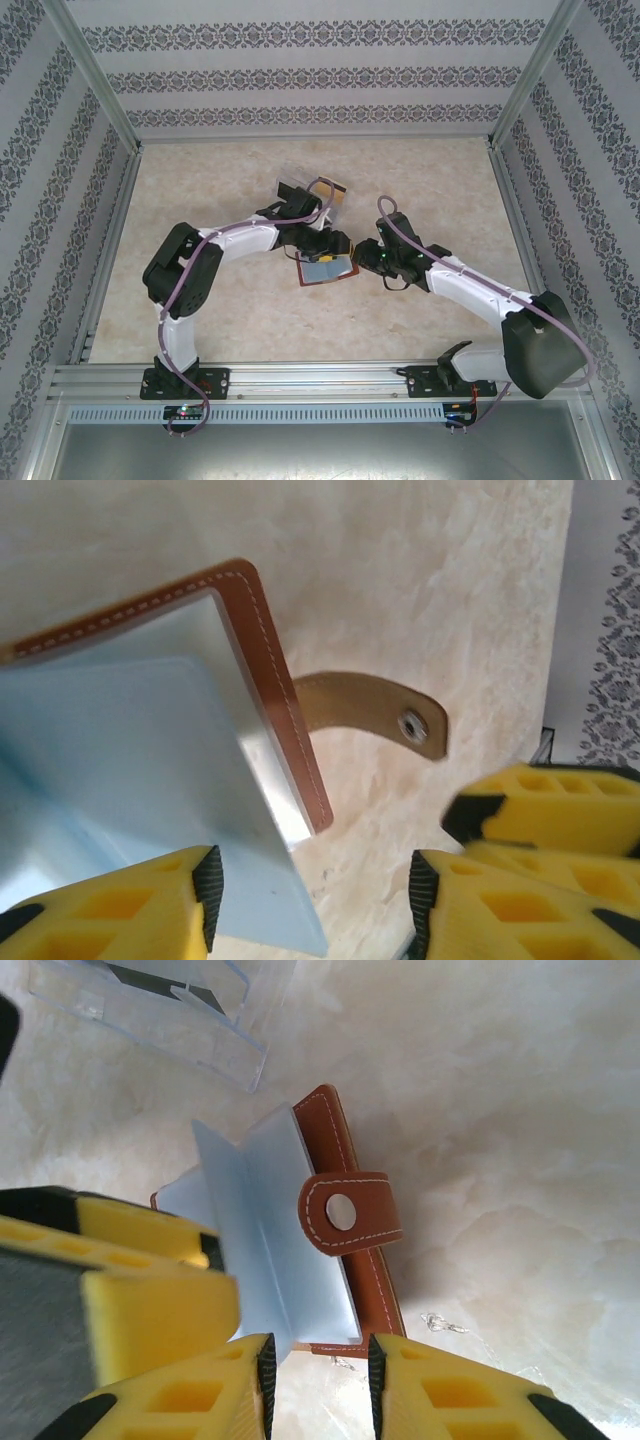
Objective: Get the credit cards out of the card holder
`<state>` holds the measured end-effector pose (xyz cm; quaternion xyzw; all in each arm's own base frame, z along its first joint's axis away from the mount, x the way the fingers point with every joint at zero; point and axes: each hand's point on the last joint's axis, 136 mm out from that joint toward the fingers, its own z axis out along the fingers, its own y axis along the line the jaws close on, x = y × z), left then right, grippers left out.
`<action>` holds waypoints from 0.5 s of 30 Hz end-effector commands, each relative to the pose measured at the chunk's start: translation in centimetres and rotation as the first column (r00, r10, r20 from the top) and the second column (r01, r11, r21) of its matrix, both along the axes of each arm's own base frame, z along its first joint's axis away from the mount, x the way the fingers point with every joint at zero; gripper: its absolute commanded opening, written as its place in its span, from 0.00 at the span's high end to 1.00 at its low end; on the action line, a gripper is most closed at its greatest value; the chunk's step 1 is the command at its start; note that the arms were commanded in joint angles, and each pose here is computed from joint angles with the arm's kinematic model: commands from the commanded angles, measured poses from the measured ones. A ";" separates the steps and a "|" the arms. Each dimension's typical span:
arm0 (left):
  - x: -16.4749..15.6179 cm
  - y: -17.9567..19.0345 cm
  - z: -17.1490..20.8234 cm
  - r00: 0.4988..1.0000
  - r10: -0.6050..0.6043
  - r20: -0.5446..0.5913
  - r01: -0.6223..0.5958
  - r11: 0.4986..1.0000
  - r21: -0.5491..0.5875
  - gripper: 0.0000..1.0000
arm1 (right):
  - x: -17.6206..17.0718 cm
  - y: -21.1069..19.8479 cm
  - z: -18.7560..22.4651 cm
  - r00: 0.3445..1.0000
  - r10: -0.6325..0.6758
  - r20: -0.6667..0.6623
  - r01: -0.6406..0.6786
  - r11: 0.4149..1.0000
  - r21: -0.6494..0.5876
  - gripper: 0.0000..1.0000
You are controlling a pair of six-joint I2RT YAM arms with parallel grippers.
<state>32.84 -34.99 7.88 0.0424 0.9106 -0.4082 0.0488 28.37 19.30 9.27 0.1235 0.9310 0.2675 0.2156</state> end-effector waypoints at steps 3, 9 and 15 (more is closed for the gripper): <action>1.0 -0.1 -1.3 0.999 0.017 0.034 -0.019 0.999 0.051 0.46 | 0.0 0.3 0.3 0.999 0.041 0.032 -0.040 0.999 -0.023 0.68; 0.9 0.6 -3.1 0.999 0.031 0.018 -0.033 0.994 0.105 0.66 | 0.1 2.1 -0.7 0.997 0.080 0.002 -0.080 0.996 -0.028 0.85; 0.6 1.1 -3.2 0.999 0.028 0.021 -0.031 0.991 0.129 0.80 | 0.5 3.6 -2.0 0.995 0.096 -0.037 -0.098 0.994 -0.045 0.91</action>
